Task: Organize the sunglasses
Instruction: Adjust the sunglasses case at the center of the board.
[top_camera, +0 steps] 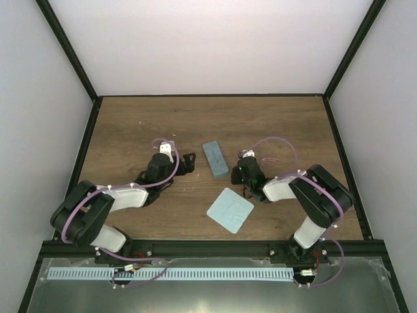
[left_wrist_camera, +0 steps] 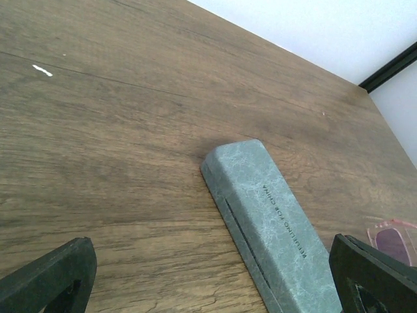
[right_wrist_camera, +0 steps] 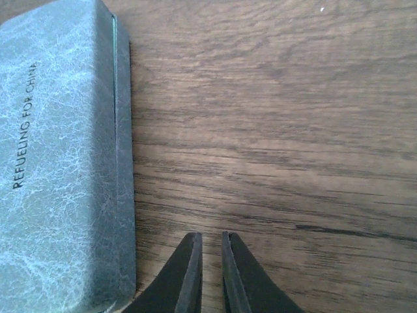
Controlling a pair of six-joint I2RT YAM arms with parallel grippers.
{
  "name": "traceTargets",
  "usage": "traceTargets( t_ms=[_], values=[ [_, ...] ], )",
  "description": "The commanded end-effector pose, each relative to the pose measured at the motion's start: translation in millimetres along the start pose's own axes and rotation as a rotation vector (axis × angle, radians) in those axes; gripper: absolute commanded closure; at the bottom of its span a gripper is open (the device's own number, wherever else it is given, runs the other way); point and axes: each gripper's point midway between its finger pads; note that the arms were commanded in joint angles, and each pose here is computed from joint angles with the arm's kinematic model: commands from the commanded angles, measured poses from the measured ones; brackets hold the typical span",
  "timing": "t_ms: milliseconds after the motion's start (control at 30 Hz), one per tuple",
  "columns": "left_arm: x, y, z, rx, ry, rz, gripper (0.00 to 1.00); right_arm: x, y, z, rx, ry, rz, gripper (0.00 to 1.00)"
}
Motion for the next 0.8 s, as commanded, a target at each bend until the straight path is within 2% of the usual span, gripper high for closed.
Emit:
traceTargets(
  t_ms=[0,300,467,600,667,767],
  values=[
    [-10,11,-3,-0.005,0.000,0.020,0.00,24,8,-9,-0.019,-0.035,-0.069,0.92],
    [-9,16,1,0.004,0.014,0.005,0.00,64,2,-3,0.000,-0.077,-0.189,0.91],
    [-21,26,5,0.058,0.086,0.016,0.00,78,0,-2,0.007,-0.088,-0.261,0.89],
    [-32,33,12,0.085,0.117,0.041,0.00,96,-10,-2,0.010,-0.090,-0.402,0.87],
    [-40,37,16,0.105,0.145,0.054,0.00,94,-20,-9,-0.007,-0.056,-0.450,0.87],
    [-54,41,22,0.121,0.210,0.034,0.00,71,-32,-21,-0.059,-0.026,-0.387,0.87]
  ],
)
Point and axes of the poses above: each gripper's point midway between its finger pads, its own y axis out along the fingers, its own x axis along the line the jaws close on, z = x × y, and after that the axes turned 2 degrees about y, right-handed
